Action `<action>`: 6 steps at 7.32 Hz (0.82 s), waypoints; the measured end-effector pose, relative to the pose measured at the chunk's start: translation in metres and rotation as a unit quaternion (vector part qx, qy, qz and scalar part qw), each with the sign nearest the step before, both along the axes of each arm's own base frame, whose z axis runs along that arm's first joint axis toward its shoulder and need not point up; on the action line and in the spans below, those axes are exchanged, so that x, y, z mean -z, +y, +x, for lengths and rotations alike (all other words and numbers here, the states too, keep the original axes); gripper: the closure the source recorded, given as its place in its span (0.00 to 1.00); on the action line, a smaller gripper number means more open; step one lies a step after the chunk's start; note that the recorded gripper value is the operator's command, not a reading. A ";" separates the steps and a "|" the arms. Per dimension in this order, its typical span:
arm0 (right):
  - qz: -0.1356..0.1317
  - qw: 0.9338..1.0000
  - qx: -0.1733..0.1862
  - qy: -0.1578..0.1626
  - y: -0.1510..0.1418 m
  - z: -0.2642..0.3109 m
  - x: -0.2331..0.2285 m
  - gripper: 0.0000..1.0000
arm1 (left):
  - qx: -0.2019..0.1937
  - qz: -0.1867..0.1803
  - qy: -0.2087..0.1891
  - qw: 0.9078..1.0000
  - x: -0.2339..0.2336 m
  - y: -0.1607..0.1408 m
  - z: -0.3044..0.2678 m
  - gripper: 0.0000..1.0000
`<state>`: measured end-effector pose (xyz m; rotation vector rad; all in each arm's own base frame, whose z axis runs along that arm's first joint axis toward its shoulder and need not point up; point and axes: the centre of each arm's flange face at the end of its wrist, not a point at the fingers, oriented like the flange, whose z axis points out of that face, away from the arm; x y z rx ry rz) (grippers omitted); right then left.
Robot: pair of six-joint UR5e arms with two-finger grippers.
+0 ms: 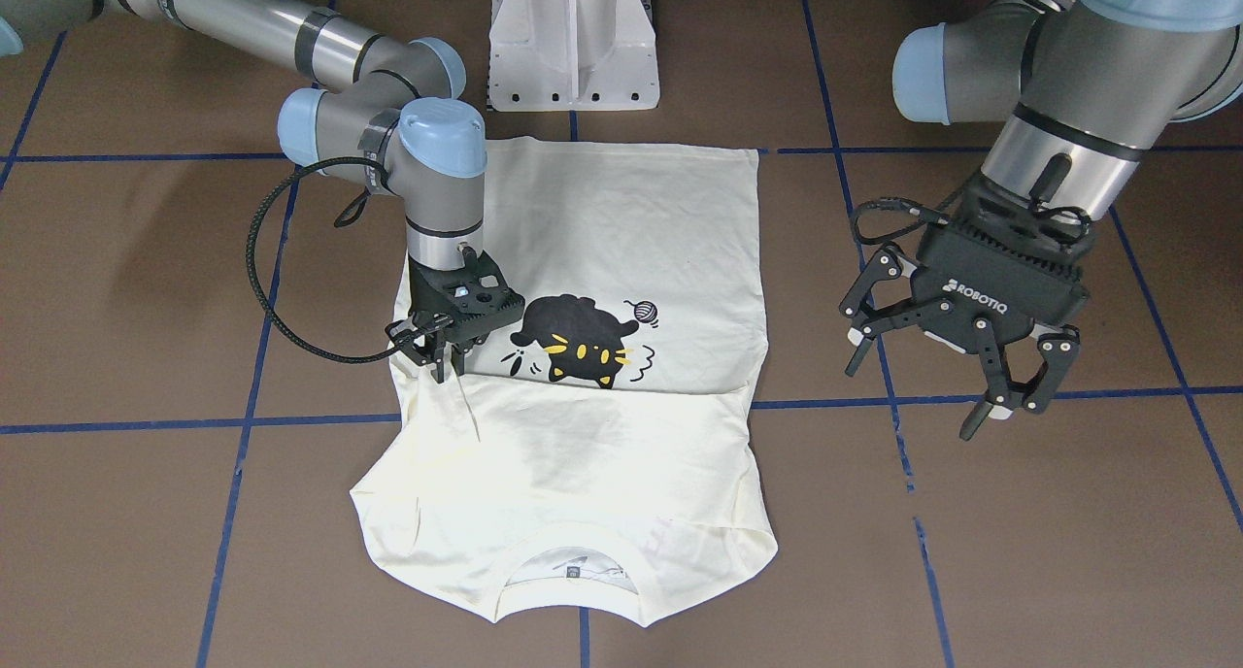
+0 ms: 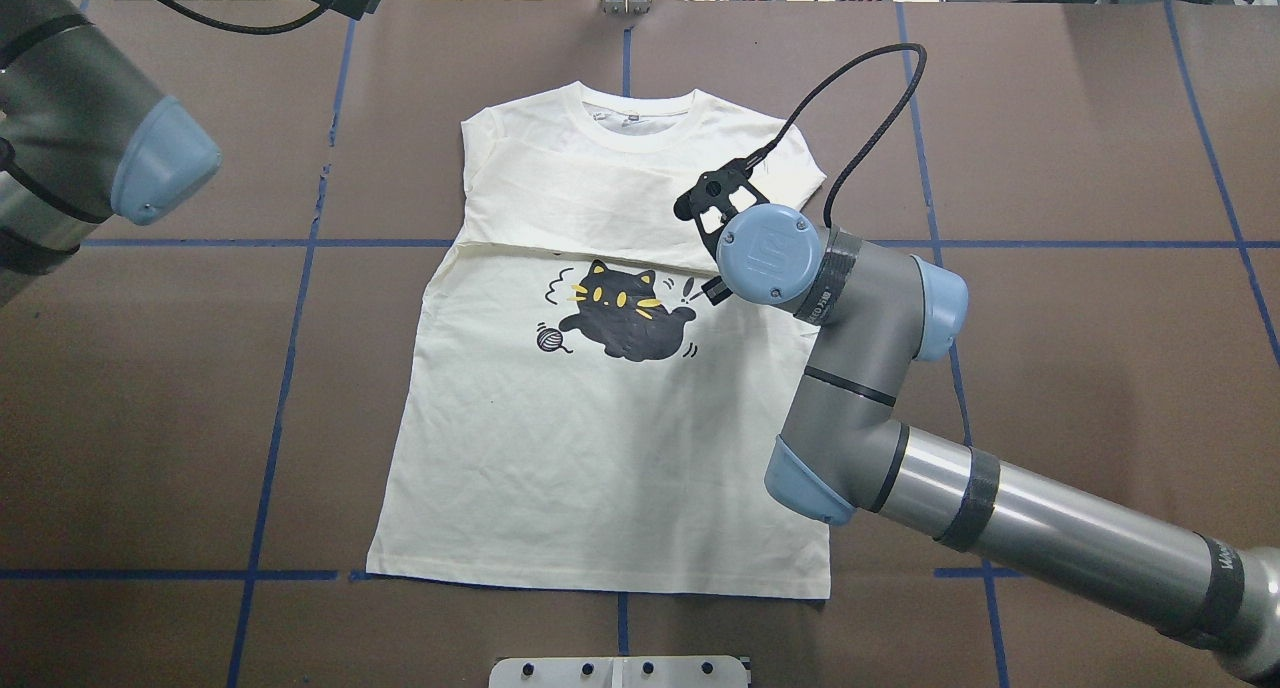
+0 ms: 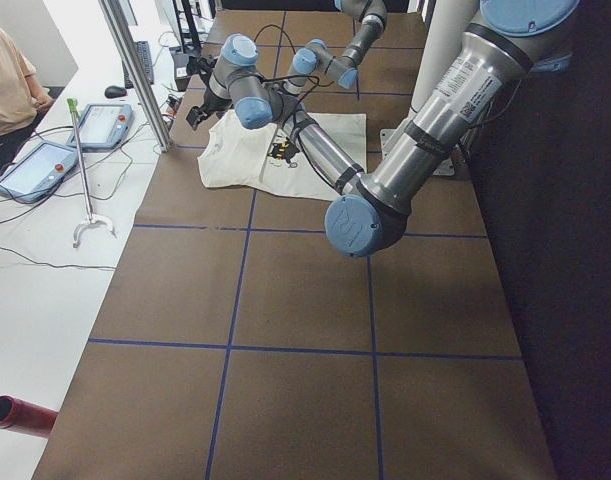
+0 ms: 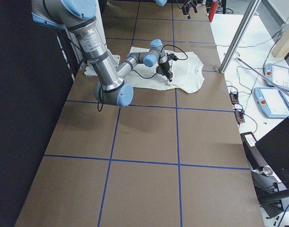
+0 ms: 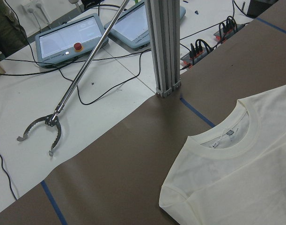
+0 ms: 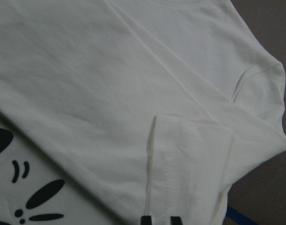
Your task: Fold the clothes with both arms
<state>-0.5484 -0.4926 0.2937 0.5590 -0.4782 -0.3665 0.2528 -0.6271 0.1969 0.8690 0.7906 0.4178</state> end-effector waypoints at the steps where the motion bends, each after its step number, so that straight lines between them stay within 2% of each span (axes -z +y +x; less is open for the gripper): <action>1: 0.002 1.000 -0.002 0.000 -0.002 0.004 0.001 1.00 | 0.000 0.000 0.000 1.000 -0.001 0.000 0.000 0.00; 6: 0.000 1.000 -0.022 0.003 -0.013 0.049 -0.021 1.00 | -0.002 -0.001 -0.001 1.000 -0.002 0.001 0.003 0.00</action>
